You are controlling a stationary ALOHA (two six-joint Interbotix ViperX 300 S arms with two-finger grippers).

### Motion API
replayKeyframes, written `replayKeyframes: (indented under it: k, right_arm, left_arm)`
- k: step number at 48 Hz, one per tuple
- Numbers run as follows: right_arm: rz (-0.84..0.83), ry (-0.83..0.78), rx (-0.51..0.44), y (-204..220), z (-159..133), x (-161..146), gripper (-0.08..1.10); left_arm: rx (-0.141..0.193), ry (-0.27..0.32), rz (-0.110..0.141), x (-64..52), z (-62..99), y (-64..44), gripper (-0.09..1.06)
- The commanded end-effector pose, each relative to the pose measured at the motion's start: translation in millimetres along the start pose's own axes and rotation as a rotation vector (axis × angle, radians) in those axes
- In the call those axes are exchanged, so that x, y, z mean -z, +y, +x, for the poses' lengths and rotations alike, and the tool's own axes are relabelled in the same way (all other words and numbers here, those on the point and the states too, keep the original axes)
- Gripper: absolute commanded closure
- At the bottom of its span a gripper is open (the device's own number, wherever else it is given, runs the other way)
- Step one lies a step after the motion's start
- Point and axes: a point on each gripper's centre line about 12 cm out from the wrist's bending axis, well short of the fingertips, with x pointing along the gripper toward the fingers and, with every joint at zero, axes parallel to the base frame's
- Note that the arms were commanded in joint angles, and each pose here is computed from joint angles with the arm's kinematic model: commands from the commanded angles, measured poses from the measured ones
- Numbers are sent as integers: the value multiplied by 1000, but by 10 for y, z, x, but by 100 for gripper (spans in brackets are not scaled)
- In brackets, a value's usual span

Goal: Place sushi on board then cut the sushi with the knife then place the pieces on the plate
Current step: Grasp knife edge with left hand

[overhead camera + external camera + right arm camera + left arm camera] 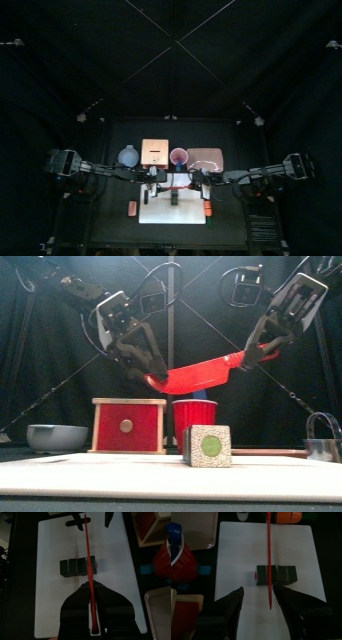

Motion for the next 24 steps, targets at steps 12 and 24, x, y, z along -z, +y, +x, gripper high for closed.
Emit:
replayKeyframes:
  k: [12,24]
  right_arm:
    - [-2,-51,-11,36,-40,-142,73]
    - [4,-13,-11,46,51,-69,73]
  left_arm:
    - [-1,-23,4,-93,34,1,34]
    - [1,-15,10,-78,35,-10,49]
